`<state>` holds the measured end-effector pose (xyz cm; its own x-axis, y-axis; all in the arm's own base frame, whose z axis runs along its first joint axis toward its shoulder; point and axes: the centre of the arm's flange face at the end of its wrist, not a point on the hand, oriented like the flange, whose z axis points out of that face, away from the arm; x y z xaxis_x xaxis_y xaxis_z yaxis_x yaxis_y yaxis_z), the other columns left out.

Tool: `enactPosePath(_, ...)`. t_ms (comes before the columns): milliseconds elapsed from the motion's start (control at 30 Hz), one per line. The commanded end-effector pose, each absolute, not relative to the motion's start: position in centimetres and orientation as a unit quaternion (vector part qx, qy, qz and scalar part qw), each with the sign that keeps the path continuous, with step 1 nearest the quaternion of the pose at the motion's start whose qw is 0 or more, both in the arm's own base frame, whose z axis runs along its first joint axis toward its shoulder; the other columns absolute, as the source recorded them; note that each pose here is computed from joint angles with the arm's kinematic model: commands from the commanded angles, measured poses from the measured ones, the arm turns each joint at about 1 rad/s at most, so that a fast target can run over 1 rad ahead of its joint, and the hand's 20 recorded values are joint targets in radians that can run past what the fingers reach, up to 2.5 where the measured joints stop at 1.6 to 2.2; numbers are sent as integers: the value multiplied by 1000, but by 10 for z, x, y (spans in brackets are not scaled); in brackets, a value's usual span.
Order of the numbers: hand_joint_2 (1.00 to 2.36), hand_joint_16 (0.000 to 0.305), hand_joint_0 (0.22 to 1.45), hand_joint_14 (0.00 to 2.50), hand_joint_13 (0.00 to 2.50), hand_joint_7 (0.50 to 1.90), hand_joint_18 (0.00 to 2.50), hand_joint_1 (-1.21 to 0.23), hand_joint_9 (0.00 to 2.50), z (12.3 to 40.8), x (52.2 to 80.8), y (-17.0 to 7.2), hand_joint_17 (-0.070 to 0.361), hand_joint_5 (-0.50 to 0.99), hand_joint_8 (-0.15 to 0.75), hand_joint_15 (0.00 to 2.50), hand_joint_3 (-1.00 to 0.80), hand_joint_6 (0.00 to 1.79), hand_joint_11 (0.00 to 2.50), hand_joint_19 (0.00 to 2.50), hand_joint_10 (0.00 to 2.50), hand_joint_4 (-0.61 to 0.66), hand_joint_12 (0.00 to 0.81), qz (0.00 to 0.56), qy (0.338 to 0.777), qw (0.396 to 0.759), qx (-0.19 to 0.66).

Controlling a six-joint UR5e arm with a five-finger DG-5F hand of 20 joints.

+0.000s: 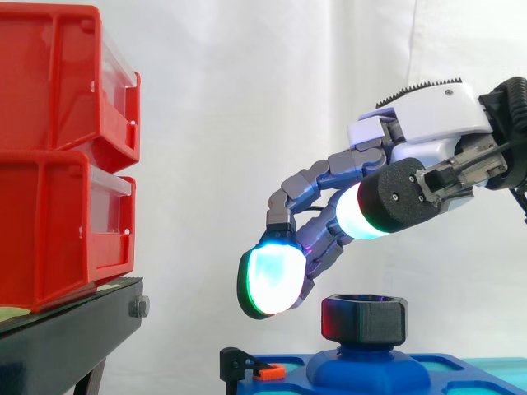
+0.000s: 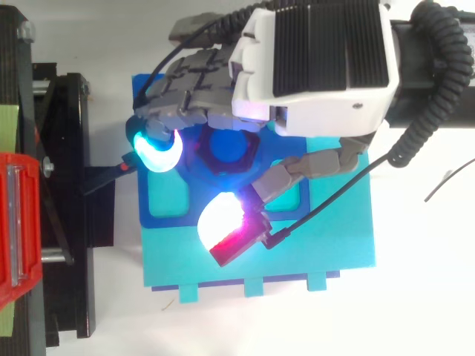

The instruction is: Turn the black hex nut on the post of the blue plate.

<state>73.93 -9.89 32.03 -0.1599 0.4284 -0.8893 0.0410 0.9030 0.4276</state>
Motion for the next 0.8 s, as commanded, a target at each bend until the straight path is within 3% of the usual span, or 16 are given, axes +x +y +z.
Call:
enactPosePath(0,1000,53,464,7,443,968,246,-391,530,320,739,-97,119,-144,258,184,-500,504,93,295,3,271,368,155,747,627,157)
enactPosePath(767,1000,53,469,7,458,992,278,-381,544,315,731,-100,118,-135,259,182,-500,503,104,303,3,276,368,152,768,602,157)
